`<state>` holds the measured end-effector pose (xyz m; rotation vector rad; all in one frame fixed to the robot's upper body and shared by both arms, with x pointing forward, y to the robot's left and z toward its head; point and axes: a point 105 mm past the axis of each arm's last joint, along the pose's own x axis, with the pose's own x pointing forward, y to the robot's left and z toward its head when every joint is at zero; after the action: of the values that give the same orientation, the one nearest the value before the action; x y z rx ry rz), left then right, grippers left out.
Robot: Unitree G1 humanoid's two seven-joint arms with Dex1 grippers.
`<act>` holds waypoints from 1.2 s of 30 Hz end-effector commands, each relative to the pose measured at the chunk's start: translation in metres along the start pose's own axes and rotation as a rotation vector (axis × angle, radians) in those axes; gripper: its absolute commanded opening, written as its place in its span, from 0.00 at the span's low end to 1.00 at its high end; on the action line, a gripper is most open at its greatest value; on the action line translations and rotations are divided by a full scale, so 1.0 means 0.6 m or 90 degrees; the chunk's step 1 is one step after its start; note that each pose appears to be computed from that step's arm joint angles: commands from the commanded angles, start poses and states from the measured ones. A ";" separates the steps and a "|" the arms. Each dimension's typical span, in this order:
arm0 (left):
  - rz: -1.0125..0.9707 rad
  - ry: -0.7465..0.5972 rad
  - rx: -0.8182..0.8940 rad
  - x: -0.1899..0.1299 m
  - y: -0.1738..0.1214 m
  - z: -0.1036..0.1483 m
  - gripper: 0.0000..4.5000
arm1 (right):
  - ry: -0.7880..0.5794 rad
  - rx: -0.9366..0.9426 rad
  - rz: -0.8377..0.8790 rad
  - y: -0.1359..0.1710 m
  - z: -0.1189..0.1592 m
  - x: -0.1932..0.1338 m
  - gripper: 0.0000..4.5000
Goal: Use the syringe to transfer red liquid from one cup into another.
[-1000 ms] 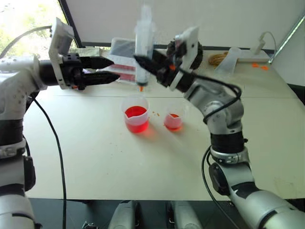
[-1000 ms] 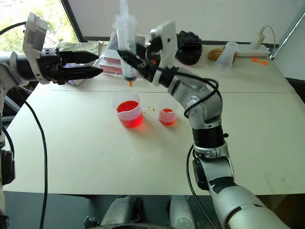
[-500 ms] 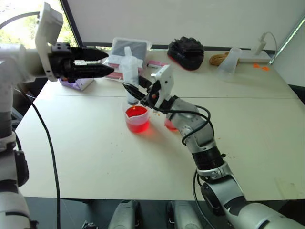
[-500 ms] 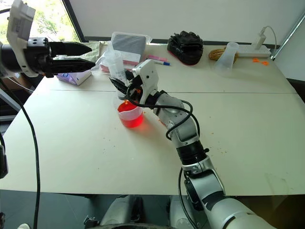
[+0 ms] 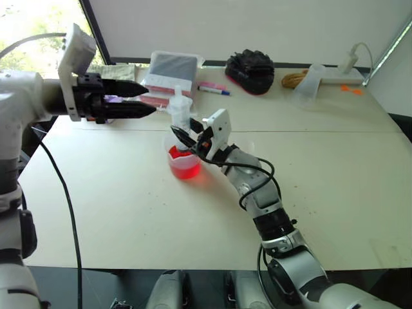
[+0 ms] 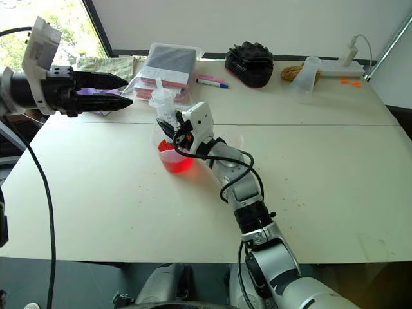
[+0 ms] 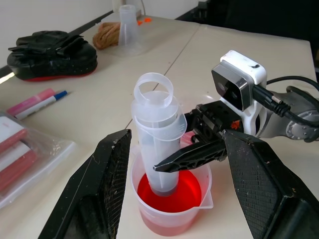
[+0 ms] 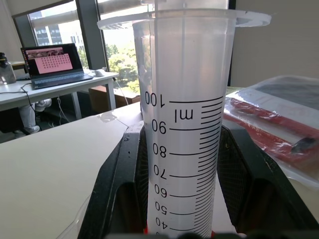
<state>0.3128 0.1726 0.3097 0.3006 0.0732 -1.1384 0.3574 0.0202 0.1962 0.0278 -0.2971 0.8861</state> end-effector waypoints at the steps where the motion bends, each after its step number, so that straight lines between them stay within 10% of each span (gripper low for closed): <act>1: -0.008 -0.010 0.022 -0.002 -0.009 0.011 0.68 | -0.028 -0.014 0.009 0.010 0.017 0.005 0.30; 36: -0.021 -0.064 0.025 0.070 0.055 0.000 0.68 | -0.034 -0.030 0.062 0.035 0.037 -0.003 0.30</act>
<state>0.3616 0.1487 0.2938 0.2639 0.0143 -1.1935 0.3435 0.0269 0.1930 -0.0074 -0.2837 0.9565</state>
